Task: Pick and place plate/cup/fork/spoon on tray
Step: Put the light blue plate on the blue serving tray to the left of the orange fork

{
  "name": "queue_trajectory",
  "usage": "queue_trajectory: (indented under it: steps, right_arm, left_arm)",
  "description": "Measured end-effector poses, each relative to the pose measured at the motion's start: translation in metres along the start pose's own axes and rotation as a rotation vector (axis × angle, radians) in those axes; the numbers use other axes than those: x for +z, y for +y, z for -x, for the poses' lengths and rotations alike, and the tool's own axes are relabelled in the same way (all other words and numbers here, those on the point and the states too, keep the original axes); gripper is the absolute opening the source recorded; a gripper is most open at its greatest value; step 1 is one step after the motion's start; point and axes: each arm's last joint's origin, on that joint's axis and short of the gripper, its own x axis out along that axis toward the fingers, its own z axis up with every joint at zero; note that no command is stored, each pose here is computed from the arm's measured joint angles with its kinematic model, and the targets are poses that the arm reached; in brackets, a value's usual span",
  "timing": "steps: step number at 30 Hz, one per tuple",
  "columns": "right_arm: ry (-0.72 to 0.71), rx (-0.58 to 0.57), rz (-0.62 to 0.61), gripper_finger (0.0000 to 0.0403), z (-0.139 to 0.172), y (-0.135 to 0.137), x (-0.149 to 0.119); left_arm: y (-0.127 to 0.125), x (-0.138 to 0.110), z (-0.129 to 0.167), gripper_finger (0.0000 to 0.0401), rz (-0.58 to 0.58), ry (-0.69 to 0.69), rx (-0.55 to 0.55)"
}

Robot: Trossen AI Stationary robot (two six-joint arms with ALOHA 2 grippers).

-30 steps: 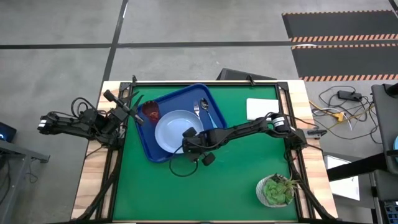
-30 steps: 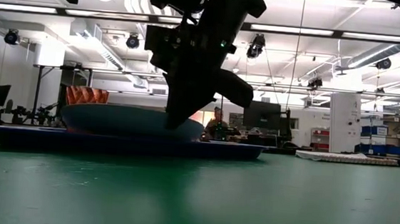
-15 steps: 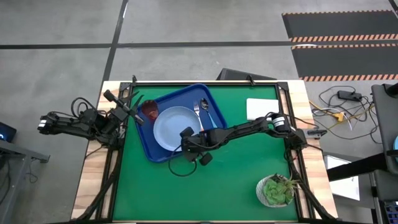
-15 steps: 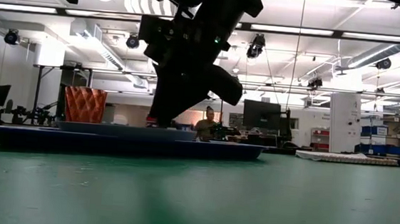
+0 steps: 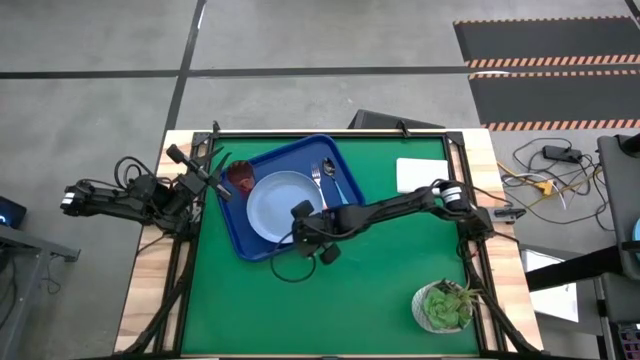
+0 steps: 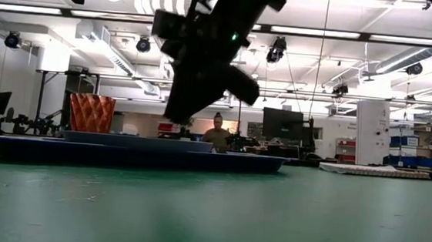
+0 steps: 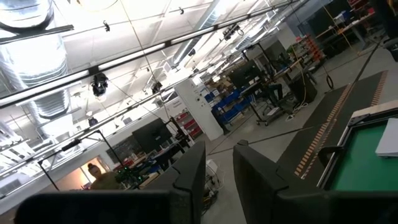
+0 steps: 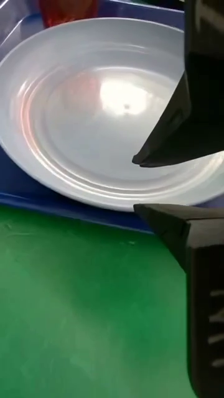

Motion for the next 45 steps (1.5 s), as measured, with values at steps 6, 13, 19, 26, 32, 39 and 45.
queue_trajectory:
  steps: [6, 13, 19, 26, 32, 39, 45]
  right_arm:
    - [0.035, 0.023, -0.127, 0.0063, 0.027, -0.003, -0.005]
    - [0.119, 0.135, -0.337, 0.0012, 0.03, -0.005, -0.025]
    - [0.124, 0.143, -0.357, 0.0009, 0.01, 0.0, -0.04]
    - [0.091, 0.09, -0.353, 0.0009, -0.007, -0.007, -0.052]
    - [0.018, 0.042, -0.321, 0.0009, -0.017, -0.015, -0.049]
    - [0.014, 0.039, -0.329, 0.0009, -0.004, -0.022, -0.045]
    - [-0.007, 0.027, -0.36, 0.0009, 0.006, -0.026, -0.042]
  left_arm:
    - [0.0, 0.0, 0.0, 0.0063, 0.0, 0.0, 0.0]
    - [0.0, 0.0, 0.0, 0.0063, 0.0, 0.0, 0.0]
    - [0.0, 0.0, 0.0, 0.0063, 0.0, 0.0, 0.0]
    - [0.0, 0.0, 0.0, 0.0063, 0.0, 0.0, 0.0]
    - [0.0, 0.0, 0.0, 0.0063, 0.001, 0.0, 0.001]
    - [0.0, 0.0, 0.0, 0.0063, 0.0, 0.001, 0.0]
    - [0.0, 0.0, 0.0, 0.0063, 0.0, 0.0, 0.0]
